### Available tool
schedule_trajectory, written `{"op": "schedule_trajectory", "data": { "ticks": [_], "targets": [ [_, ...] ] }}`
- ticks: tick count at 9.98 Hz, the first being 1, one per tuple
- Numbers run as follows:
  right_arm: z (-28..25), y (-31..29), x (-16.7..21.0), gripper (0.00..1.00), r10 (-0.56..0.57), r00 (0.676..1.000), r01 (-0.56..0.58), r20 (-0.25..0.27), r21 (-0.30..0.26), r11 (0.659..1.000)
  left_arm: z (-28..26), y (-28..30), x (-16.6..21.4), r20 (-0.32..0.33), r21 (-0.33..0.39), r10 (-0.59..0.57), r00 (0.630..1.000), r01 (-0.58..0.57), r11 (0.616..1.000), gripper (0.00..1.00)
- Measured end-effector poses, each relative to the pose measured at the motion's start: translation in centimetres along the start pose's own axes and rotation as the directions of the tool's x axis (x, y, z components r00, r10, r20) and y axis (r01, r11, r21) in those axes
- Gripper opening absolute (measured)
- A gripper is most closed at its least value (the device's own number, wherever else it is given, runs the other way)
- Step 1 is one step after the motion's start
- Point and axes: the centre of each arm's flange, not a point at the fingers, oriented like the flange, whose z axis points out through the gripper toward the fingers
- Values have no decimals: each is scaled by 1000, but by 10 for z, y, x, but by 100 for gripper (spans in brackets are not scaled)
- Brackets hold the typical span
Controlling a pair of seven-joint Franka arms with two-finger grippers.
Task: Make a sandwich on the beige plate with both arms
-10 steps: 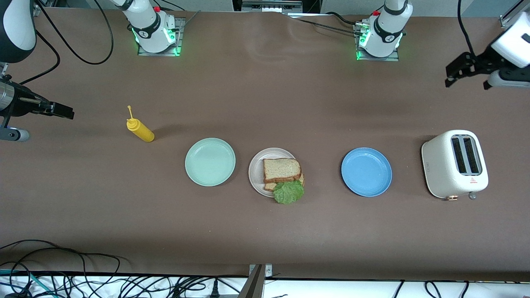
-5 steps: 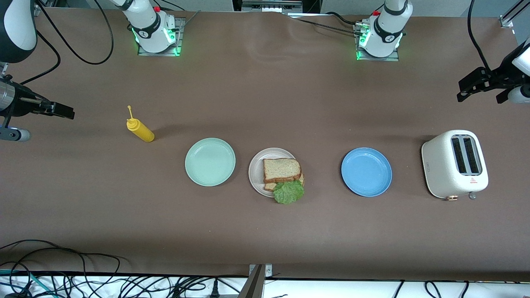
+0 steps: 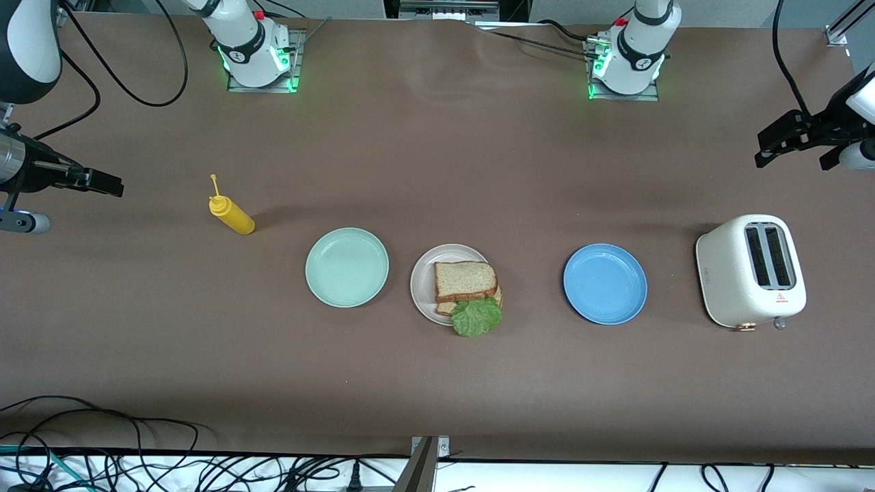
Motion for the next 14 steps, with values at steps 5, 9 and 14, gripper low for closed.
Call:
{"op": "schedule_trajectory", "data": {
  "ticks": [5, 9, 14],
  "targets": [
    [0, 0, 0, 100, 1, 1000, -1, 0, 0, 1000, 0, -4, 0, 1, 0, -8, 1000, 8, 1000, 100],
    [0, 8, 1, 100, 15, 1000, -15, -1, 1, 1000, 0, -4, 0, 1, 0, -8, 1000, 8, 1000, 100],
    [0, 13, 2, 100, 23, 1000, -23, -9, 3, 1000, 0, -4, 0, 2, 0, -8, 1000, 8, 1000, 100]
  ]
}}
